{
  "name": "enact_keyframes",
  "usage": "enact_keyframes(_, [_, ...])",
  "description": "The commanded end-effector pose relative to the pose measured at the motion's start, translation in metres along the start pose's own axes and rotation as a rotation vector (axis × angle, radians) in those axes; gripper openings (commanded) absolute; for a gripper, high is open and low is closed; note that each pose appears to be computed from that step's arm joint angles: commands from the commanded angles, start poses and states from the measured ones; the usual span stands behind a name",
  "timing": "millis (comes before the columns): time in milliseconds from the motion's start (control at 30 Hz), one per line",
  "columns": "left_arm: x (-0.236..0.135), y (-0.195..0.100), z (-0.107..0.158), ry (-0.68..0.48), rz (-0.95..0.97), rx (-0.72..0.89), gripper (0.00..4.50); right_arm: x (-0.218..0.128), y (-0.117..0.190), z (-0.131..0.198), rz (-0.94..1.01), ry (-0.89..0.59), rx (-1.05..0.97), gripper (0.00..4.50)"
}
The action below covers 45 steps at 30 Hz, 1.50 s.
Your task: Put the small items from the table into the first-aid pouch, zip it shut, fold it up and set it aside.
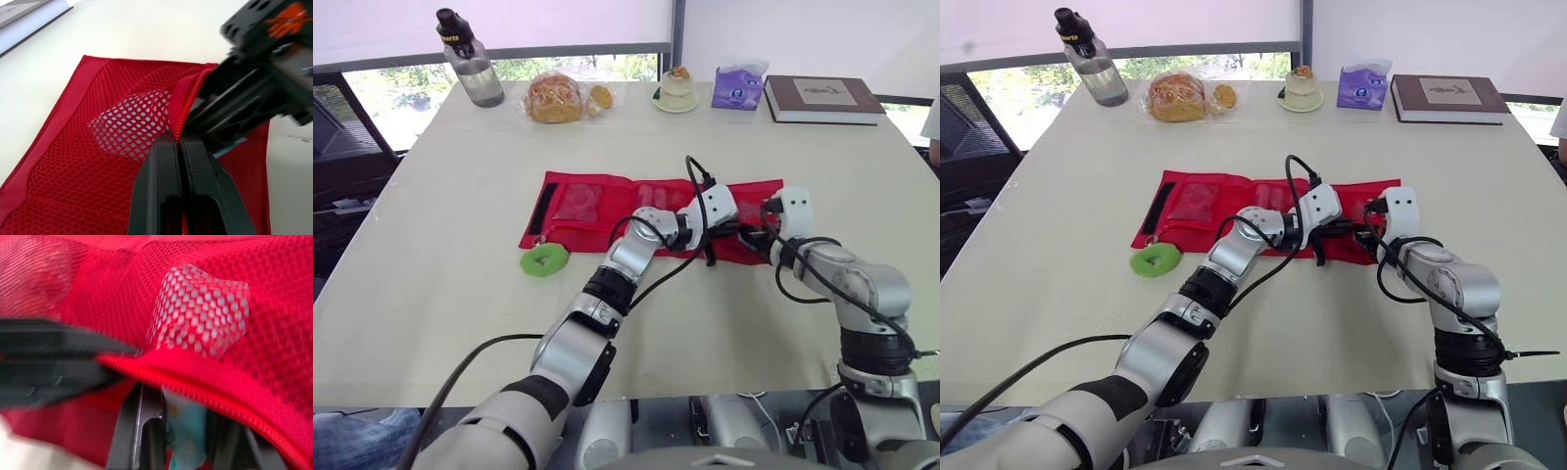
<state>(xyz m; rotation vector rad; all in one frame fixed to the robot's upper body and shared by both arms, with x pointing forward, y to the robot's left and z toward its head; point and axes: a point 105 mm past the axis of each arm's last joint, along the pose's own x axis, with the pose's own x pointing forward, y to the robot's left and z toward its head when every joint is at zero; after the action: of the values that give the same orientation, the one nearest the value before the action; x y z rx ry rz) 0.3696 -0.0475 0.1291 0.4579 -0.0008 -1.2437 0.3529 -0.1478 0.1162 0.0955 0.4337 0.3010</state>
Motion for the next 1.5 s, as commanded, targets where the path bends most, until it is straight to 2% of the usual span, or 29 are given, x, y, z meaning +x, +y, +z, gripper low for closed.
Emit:
enact_keyframes(33, [0.006, 0.007, 0.019, -0.053, 0.034, -0.022, 0.00, -0.011, 0.011, 0.018, 0.052, -0.093, -0.039, 2.79])
enact_keyframes(67, [0.006, 0.009, 0.020, -0.054, 0.043, -0.029, 0.00, -0.014, 0.011, 0.017, 0.059, -0.092, -0.047, 2.79])
enact_keyframes(100, [0.006, 0.010, 0.020, -0.055, 0.047, -0.034, 0.00, -0.018, 0.012, 0.015, 0.072, -0.087, -0.059, 3.29])
enact_keyframes(400, [0.015, 0.008, 0.024, -0.064, 0.038, -0.049, 0.00, -0.056, 0.013, 0.007, 0.171, -0.046, -0.165, 3.29])
enact_keyframes(433, [0.016, 0.008, 0.024, -0.064, 0.036, -0.049, 0.00, -0.057, 0.011, 0.007, 0.164, -0.043, -0.169, 2.76])
enact_keyframes(467, [0.016, 0.008, 0.024, -0.064, 0.034, -0.047, 0.00, -0.058, 0.009, 0.004, 0.157, -0.030, -0.174, 2.48])
enact_keyframes(500, [0.016, 0.008, 0.024, -0.064, 0.033, -0.047, 0.00, -0.058, 0.008, 0.001, 0.154, -0.018, -0.178, 1.88])
enact_keyframes(567, [0.016, 0.009, 0.024, -0.063, 0.033, -0.045, 0.00, -0.059, 0.008, -0.004, 0.164, 0.005, -0.176, 0.96])
enact_keyframes(600, [0.016, 0.009, 0.024, -0.064, 0.032, -0.045, 0.00, -0.058, 0.010, -0.007, 0.176, 0.017, -0.173, 0.69])
enact_keyframes(633, [0.016, 0.009, 0.024, -0.064, 0.032, -0.044, 0.00, -0.058, 0.012, -0.010, 0.184, 0.025, -0.172, 0.18])
enact_keyframes(667, [0.016, 0.009, 0.024, -0.064, 0.031, -0.044, 0.00, -0.057, 0.013, -0.012, 0.187, 0.033, -0.180, 0.08])
enact_keyframes(967, [0.015, 0.003, 0.023, -0.065, 0.002, -0.036, 0.00, -0.032, -0.004, -0.003, 0.075, -0.007, -0.255, 0.08])
enact_keyframes(1200, [0.021, -0.004, 0.029, -0.078, -0.022, -0.024, 0.00, -0.011, -0.007, 0.029, -0.006, -0.171, -0.283, 0.08])
enact_keyframes(1367, [0.022, -0.008, 0.027, -0.080, -0.027, -0.026, 0.00, -0.019, -0.001, 0.021, 0.051, -0.182, -0.287, 0.08])
enact_keyframes(1500, [0.021, -0.006, 0.026, -0.079, -0.017, -0.036, 0.00, -0.044, 0.006, 0.015, 0.157, -0.215, -0.317, 0.08])
